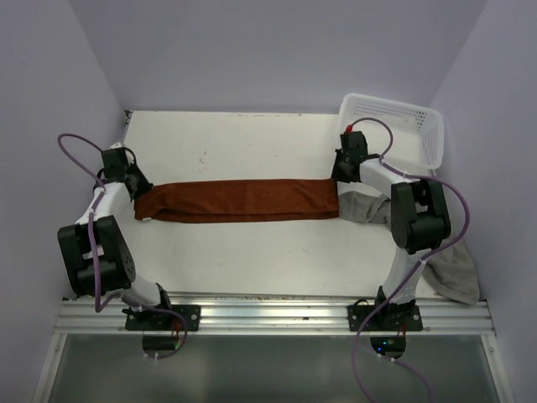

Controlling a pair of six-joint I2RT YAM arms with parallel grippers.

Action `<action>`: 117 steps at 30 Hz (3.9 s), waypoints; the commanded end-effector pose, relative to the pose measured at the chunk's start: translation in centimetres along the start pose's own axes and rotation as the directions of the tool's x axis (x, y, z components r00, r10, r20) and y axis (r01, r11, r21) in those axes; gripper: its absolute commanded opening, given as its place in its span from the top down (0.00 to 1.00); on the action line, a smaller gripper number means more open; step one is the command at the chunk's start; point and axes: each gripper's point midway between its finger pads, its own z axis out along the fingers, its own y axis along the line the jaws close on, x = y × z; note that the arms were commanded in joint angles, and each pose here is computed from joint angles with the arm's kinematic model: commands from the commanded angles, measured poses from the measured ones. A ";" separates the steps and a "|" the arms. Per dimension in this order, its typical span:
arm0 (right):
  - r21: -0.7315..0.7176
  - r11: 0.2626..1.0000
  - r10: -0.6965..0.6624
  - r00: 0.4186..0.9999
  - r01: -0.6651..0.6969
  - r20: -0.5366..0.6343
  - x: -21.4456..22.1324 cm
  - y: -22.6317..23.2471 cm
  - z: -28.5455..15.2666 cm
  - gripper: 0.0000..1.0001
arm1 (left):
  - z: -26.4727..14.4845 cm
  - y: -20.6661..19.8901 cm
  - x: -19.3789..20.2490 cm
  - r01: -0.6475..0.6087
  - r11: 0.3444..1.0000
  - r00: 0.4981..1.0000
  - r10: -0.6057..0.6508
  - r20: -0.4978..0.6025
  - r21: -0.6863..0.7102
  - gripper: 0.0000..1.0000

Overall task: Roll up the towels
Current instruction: Fold the towel

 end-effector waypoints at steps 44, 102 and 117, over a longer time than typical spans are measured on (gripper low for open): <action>-0.085 0.996 -0.010 0.983 -0.005 -0.182 5.7 -0.4 -2.4 0.67 | -6.6 -6.5 -4.1 -0.135 0.979 0.968 0.099 0.229 0.151 0.53; -0.089 0.994 -0.077 0.990 0.066 -0.121 1.4 0.3 -5.7 1.00 | -6.8 -7.4 -3.7 -0.145 0.970 0.970 0.102 0.220 0.193 0.51; -0.021 0.998 -0.060 0.994 0.058 -0.091 -0.5 -2.8 -6.9 1.00 | -6.9 -7.4 -3.6 -0.149 0.970 0.970 0.105 0.221 0.192 0.50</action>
